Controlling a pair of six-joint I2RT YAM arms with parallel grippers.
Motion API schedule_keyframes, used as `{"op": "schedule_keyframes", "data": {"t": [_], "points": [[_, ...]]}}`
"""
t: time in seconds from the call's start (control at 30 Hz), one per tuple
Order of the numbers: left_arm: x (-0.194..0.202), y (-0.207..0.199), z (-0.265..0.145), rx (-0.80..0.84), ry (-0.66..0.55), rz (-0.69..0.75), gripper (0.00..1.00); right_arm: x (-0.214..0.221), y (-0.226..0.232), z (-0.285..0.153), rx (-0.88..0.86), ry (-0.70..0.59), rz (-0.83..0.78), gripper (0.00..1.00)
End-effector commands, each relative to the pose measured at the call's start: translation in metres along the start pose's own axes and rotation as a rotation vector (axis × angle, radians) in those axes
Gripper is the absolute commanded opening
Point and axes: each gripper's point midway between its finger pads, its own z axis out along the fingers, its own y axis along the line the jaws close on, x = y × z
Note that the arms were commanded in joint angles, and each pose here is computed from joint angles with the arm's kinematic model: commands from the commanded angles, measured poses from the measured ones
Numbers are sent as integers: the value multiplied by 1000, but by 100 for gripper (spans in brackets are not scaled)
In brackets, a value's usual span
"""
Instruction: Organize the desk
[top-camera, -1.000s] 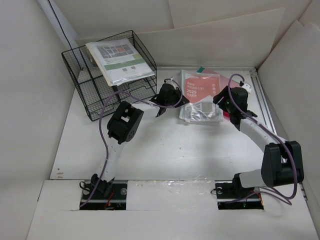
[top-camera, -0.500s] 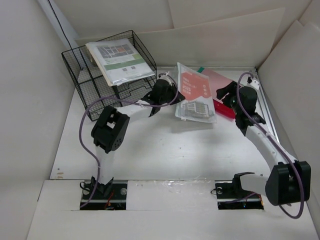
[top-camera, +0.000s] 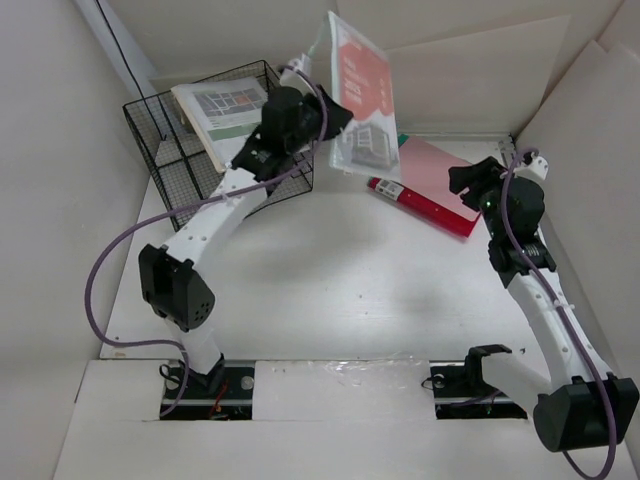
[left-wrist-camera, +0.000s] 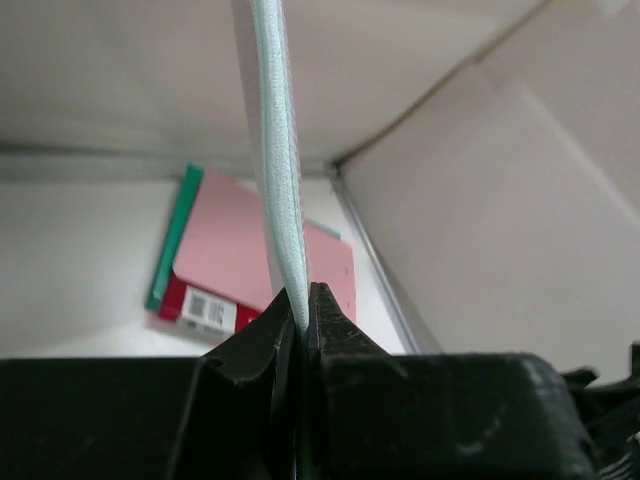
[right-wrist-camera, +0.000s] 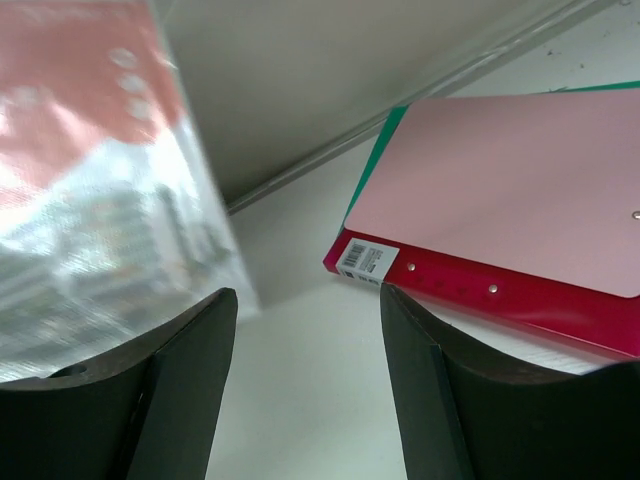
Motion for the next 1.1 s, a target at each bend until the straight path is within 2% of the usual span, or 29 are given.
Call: {"op": "schedule_keyframes", "data": {"t": [0.0,0.1,0.13,0.3,0.43,0.67,0.87,1.0,1.07], "points": [[-119,-35,-56,41,-239,32,0,-14,17,-6,-60,-15,-14,65],[-156,-12,-75,-25,-285,34,0,-15,21,-9,-81,-11,-15,65],[-174,6,-82,-65,-320,21,0,-15,21,-9,-82,-11,-15,65],[-212,56,-118,-154,-401,-35,0,-12,18,-12,-77,-5,-24,66],[-212,85,-124,-206,-398,-56,0,-10,21,-12,-92,6,-25,66],[-181,143,-102,-321,-324,-79,0,-5,17,-14,-86,13,-25,66],[-163,170,-95,-369,-296,-107,0,-2,15,-13,-81,21,-25,66],[-153,196,-93,-460,-285,-101,0,-2,15,-13,-81,21,-25,66],[-148,206,-92,-494,-276,-94,7,-2,15,-13,-81,21,-25,66]]}}
